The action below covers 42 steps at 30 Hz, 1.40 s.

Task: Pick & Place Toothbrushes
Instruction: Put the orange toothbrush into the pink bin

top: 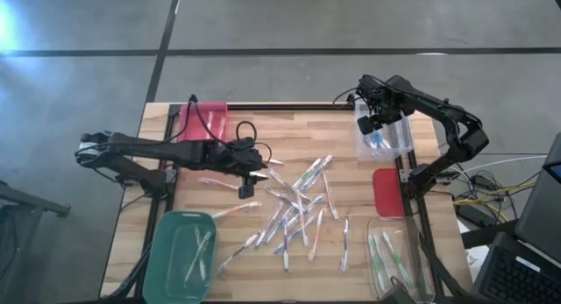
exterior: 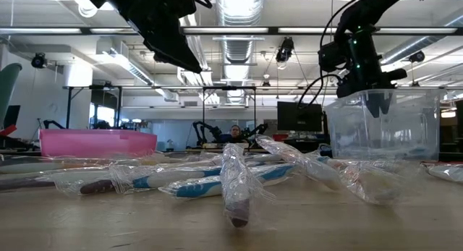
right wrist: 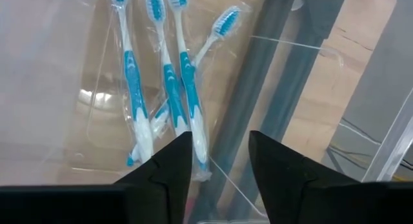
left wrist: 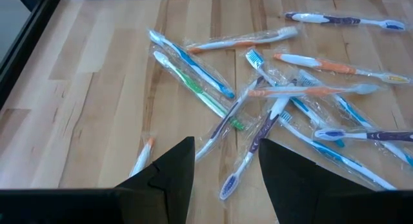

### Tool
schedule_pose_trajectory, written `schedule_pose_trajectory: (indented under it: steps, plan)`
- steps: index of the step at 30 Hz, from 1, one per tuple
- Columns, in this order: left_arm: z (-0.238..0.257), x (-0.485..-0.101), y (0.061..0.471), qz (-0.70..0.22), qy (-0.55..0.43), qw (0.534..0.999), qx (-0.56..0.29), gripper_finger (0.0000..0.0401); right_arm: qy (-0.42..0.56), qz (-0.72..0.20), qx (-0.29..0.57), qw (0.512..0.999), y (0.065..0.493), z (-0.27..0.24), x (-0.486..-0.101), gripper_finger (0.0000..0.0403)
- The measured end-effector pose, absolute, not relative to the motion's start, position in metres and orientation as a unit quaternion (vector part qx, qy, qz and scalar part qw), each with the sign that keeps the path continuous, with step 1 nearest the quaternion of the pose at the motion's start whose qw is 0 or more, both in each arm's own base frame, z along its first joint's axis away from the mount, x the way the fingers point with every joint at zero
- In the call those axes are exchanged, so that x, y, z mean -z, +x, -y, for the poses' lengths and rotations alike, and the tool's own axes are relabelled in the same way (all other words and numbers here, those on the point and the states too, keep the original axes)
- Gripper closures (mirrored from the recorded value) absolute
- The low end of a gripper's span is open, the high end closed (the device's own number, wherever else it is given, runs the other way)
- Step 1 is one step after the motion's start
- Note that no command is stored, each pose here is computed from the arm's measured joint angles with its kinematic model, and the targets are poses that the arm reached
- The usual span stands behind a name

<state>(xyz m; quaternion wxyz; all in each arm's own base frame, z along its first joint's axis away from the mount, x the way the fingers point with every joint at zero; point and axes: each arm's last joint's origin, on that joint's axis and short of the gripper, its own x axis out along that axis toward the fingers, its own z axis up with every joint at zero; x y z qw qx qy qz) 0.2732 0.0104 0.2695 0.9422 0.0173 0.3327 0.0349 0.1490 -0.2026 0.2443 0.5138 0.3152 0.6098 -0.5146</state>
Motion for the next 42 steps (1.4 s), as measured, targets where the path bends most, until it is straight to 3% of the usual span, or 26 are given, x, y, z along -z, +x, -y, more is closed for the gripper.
schedule_pose_trajectory:
  steps: [22,42]
  plan:
    - [-0.01,-0.271,0.274,-0.326,0.028,0.944,-0.032,0.0222,0.318,-0.588,0.522,0.53,0.15,0.203,-0.285,0.0226]
    - [-0.01,-0.262,0.271,-0.342,0.037,0.938,-0.026,0.0222,0.296,-0.478,0.482,0.672,0.17,0.173,-0.363,0.0332]
